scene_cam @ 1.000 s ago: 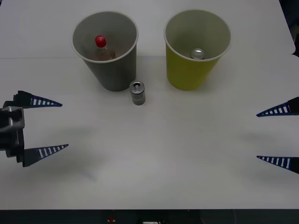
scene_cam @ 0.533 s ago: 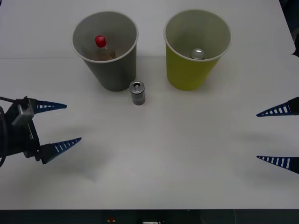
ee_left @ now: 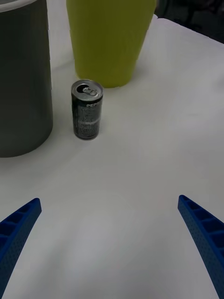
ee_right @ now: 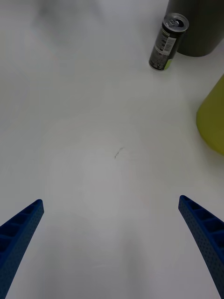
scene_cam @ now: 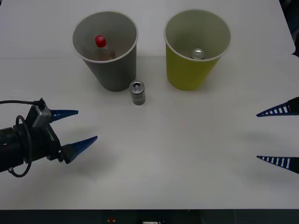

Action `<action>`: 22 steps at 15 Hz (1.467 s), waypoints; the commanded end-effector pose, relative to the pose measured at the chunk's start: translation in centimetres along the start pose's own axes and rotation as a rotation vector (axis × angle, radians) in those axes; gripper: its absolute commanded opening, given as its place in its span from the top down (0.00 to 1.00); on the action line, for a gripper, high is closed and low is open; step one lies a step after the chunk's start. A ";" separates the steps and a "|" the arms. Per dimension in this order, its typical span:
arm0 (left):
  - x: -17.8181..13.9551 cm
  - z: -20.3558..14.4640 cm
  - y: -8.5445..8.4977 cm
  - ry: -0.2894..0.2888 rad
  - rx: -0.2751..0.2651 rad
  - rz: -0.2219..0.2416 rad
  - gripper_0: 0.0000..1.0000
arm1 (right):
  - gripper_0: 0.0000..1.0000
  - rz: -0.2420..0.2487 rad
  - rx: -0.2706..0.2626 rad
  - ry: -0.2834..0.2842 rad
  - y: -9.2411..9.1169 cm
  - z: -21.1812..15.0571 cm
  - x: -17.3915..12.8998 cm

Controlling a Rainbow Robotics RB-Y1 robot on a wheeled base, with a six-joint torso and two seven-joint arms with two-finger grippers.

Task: Put the can into the green bin and the plastic bottle into the gray bin

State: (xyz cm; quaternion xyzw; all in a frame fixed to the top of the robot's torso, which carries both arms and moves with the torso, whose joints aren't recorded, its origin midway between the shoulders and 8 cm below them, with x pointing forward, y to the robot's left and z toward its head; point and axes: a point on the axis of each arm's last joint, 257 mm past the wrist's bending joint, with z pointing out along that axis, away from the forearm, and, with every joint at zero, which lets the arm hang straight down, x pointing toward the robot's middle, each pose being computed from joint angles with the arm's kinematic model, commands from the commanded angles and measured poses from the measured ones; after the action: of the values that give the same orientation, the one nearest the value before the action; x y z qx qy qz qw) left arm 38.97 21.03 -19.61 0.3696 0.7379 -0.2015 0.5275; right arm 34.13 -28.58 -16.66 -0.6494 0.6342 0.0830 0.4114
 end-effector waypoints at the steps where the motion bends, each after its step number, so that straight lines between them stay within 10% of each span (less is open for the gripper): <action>1: 0.4 0.8 -0.1 0.002 -0.012 -0.017 0.00 | 0.00 0.000 0.000 0.000 0.0 0.0 0.0; 11: 1.5 2.6 -1.1 -0.124 0.082 -0.170 0.00 | 0.00 0.000 0.000 0.000 0.0 0.0 0.0; 14: 1.4 3.4 -1.4 -0.189 0.039 -0.240 0.00 | 0.00 0.000 0.000 0.000 0.0 0.0 0.0; 22: 2.1 7.4 0.6 -0.273 -0.133 -0.246 0.00 | 0.00 0.000 0.000 0.000 0.0 0.0 0.0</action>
State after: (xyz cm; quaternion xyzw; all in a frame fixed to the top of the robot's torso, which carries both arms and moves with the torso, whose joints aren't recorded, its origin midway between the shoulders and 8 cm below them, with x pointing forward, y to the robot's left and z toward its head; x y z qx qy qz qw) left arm 43.38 17.12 -24.01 0.2133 0.7127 -0.2685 0.6119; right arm 34.13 -28.58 -16.66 -0.6494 0.6342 0.0830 0.4114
